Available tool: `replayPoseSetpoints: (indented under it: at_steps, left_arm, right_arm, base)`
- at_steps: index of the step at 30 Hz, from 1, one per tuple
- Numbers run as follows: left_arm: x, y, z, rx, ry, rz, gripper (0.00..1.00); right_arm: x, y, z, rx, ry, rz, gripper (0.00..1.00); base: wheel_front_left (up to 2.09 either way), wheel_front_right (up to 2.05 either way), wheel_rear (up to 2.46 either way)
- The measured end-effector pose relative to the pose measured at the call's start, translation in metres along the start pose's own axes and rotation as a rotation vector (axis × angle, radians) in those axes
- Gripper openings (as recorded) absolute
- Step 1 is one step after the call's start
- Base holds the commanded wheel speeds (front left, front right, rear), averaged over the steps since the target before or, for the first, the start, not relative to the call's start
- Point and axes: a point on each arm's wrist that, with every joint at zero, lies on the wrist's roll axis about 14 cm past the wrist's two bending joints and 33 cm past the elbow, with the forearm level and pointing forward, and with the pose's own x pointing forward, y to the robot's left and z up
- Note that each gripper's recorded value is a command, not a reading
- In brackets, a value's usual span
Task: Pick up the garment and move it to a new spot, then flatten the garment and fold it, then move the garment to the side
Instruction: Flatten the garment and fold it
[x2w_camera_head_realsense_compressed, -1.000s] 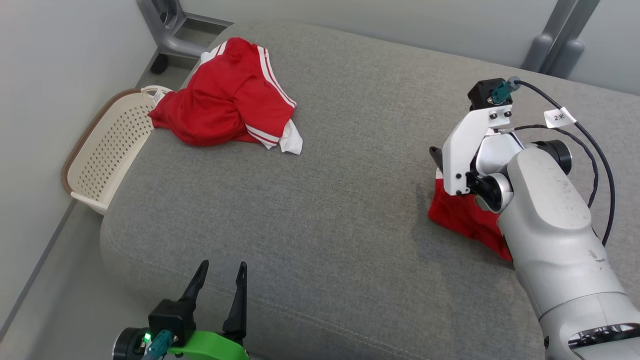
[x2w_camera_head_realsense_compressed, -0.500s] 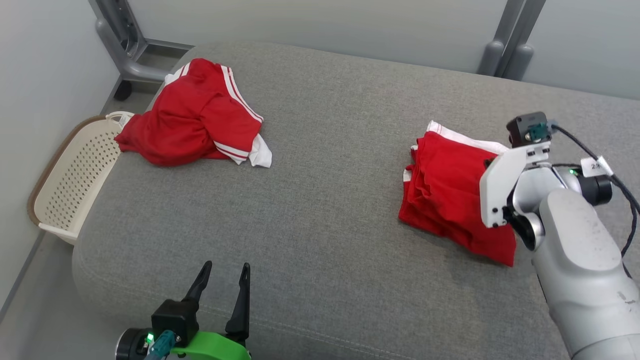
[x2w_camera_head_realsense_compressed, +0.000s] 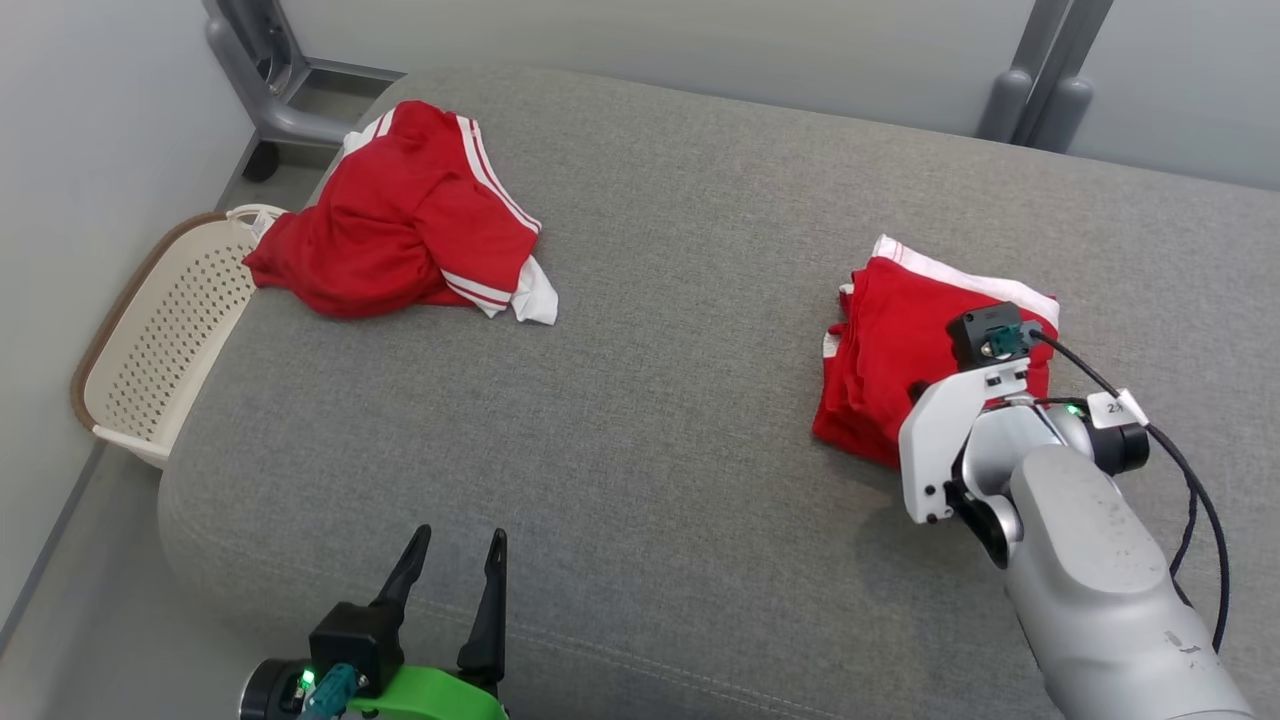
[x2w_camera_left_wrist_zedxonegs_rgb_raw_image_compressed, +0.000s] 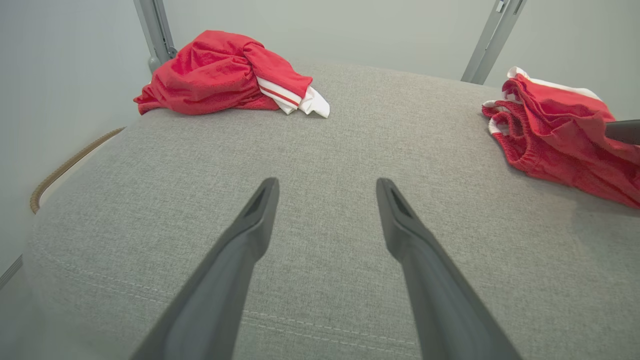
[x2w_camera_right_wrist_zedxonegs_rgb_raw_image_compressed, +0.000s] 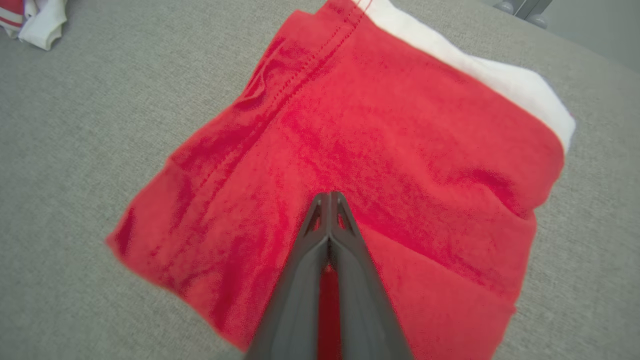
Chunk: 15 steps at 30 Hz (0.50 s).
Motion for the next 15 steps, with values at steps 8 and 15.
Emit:
replayPoseSetpoints:
  at_steps: [8, 15]
  left_arm:
    - [-0.007, 0.008, -0.004, -0.008, 0.006, 0.031, 1.0]
    - [-0.013, 0.014, -0.004, -0.014, 0.005, 0.055, 1.0]
  right_arm:
    - [0.011, 0.036, -0.015, -0.037, 0.044, 0.084, 0.0]
    - [0.015, 0.066, -0.021, -0.055, 0.06, 0.167, 0.0]
  base:
    - [0.0, 0.0, 0.0]
    - [0.0, 0.0, 0.0]
